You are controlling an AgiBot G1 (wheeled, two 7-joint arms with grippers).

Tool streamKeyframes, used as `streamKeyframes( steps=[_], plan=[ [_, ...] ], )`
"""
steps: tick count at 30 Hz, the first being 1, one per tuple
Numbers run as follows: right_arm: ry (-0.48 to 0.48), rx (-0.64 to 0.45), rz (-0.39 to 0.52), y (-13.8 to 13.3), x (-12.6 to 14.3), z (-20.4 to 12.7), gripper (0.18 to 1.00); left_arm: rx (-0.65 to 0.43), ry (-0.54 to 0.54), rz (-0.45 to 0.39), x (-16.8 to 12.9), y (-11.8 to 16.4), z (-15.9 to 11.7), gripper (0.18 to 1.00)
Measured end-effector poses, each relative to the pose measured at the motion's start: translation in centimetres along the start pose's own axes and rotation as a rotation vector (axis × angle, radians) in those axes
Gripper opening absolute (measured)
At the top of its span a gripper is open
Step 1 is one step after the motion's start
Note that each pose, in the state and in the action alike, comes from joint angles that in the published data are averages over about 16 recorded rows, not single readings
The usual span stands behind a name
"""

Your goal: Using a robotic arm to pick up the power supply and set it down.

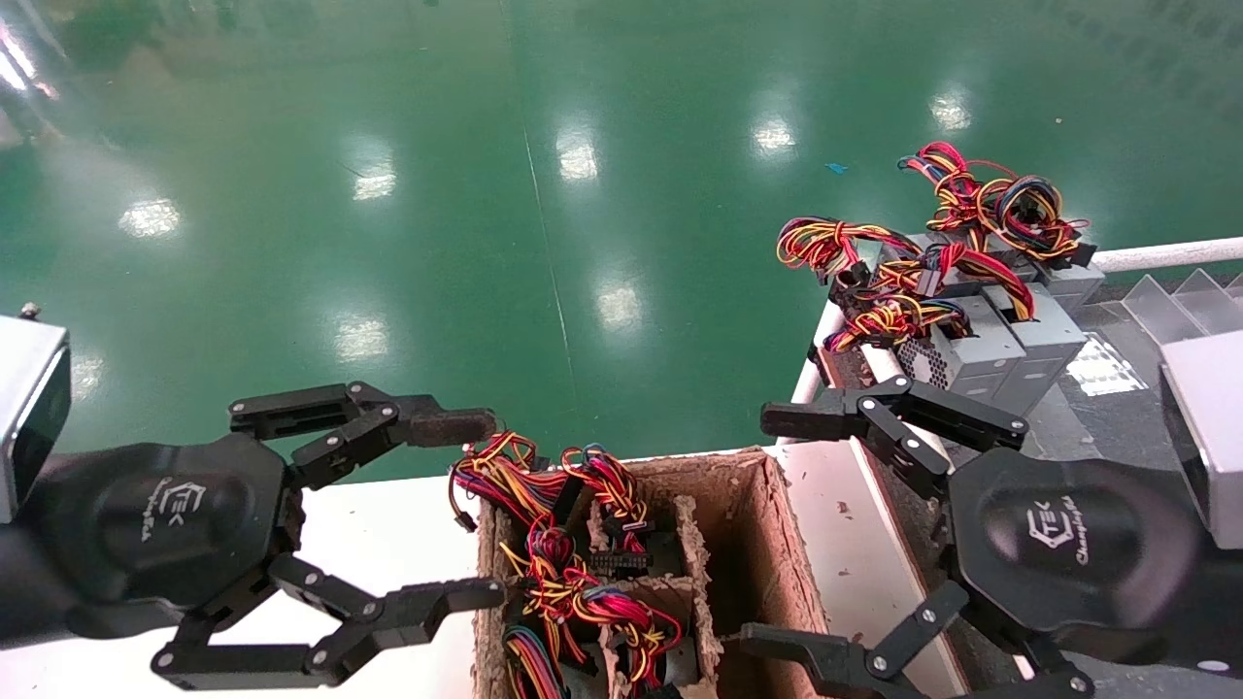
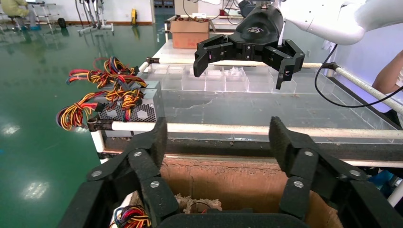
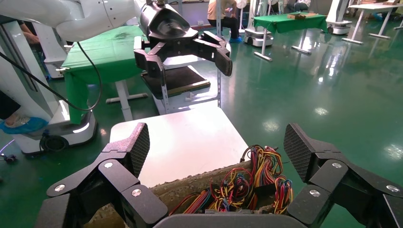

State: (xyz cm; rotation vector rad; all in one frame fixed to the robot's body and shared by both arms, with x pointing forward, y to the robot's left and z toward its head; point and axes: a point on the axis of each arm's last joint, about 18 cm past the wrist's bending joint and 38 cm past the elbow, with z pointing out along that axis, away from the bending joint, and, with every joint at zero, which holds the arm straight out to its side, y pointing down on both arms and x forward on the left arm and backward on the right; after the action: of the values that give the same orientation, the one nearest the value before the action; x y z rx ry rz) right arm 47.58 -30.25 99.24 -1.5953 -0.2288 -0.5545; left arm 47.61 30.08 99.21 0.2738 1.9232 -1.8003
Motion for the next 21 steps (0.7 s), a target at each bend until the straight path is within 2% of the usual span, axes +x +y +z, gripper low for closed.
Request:
streamKeyframes(
  steps=[8,18,21],
  plan=[
    [0.0,0.0,0.0,0.0,0.0,0.0,1.001,0.0,0.0,0.0,0.0,0.0,0.0,0.674],
    [0.0,0.0,0.0,0.0,0.0,0.0,1.001,0.0,0.0,0.0,0.0,0.0,0.0,0.429],
    [0.0,0.0,0.0,0.0,0.0,0.0,1.001,0.0,0.0,0.0,0.0,0.0,0.0,0.383]
  ],
)
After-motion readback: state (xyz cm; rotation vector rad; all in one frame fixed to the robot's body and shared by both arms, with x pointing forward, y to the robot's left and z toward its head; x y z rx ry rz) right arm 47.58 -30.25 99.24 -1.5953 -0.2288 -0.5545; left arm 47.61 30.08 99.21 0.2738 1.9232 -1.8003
